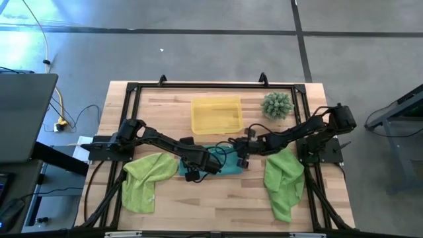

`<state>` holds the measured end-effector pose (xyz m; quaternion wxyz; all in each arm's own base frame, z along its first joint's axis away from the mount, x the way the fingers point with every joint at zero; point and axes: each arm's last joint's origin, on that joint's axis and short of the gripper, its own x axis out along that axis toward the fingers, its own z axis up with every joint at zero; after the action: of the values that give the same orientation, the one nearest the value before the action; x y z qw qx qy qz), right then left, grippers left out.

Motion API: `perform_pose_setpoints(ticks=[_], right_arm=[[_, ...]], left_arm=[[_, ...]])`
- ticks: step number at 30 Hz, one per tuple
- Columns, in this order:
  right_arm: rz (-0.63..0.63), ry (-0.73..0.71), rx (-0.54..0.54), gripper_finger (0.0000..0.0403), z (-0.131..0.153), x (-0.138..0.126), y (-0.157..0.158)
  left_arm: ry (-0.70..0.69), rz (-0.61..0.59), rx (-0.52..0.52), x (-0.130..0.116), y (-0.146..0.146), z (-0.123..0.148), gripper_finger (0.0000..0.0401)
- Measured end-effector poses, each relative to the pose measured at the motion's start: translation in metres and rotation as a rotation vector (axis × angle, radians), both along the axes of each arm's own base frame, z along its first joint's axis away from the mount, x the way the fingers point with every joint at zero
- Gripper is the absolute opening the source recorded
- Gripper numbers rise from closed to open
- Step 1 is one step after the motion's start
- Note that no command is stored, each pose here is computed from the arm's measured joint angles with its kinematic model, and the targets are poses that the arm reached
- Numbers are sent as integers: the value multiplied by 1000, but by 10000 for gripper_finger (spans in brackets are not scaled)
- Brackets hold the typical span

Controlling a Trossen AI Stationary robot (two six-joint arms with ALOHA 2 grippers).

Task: Roll microfiber towels into tight, uniform cylinder then place into a basket
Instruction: Fold the blue microfiber cloth

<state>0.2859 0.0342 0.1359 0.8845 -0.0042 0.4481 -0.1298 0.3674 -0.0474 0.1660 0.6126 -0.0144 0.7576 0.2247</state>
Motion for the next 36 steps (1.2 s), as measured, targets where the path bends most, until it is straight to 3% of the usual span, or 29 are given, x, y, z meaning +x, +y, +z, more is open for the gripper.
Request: perform_pose_setpoints(ticks=[11, 24, 36], right_arm=[[10, 22, 17, 130, -15, 8, -10], [17, 23, 19, 19, -17, 8, -9], [18, 22, 19, 5, -10, 5, -9]], left_arm=[[-6, -1, -1, 1, 0, 0, 1], [-3, -3, 3, 0, 0, 0, 1], [5, -15, 47, -1, 2, 1, 1]])
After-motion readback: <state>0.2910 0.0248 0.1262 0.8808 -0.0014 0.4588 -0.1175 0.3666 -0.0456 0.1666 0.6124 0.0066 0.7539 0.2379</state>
